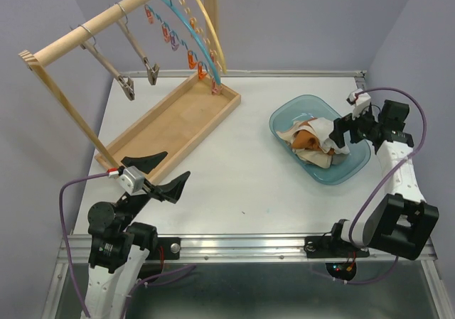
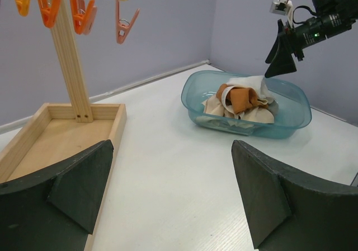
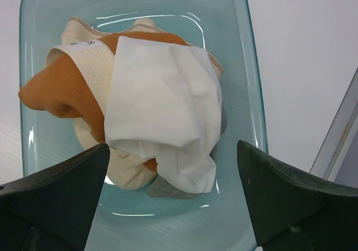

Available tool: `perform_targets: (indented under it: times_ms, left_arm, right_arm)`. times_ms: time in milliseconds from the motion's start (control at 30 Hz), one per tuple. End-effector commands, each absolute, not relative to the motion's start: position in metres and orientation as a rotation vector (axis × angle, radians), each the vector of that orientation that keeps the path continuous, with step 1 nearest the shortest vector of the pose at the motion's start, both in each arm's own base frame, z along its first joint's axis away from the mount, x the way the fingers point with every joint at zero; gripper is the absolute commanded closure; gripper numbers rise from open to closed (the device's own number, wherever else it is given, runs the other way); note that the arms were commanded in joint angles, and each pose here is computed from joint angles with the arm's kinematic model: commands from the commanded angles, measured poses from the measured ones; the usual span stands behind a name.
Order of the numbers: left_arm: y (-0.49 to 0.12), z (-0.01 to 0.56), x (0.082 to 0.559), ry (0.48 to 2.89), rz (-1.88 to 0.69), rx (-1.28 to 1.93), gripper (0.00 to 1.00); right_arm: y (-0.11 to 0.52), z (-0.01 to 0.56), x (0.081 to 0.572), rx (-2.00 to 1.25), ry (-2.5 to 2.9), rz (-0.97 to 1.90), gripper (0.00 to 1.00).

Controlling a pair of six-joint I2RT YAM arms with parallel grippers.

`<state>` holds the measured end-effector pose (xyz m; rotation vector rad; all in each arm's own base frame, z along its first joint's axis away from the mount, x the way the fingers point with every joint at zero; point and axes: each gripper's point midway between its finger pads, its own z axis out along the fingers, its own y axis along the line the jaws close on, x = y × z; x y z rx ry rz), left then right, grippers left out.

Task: Remove the underwear clipped to the hanger
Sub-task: Place the underwear in the bin, then reset both arms

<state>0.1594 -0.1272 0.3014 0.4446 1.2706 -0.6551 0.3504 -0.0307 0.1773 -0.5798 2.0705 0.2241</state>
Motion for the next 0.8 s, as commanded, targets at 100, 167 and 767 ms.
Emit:
perform_targets:
  times_ms: [100,167,767]
  left_arm:
    - [-0.128,0.306,0.161,1.248,-0.653,0.444,0.01]
    - [-0.128,0.306,0.160,1.247,-0.656,0.445,0.01]
    - [-0.127,0.306,0.163,1.255,-0.651,0.440,0.01]
  right_arm:
    - [-0.028,0.228,0.345,-0.567,1.972,0.169,0.00]
    - [-0.026,0.232,0.342,-0.561,1.962,0.172,0.00]
    - [0.003,0.269,0.308,-0.515,1.853,0.255,0.00]
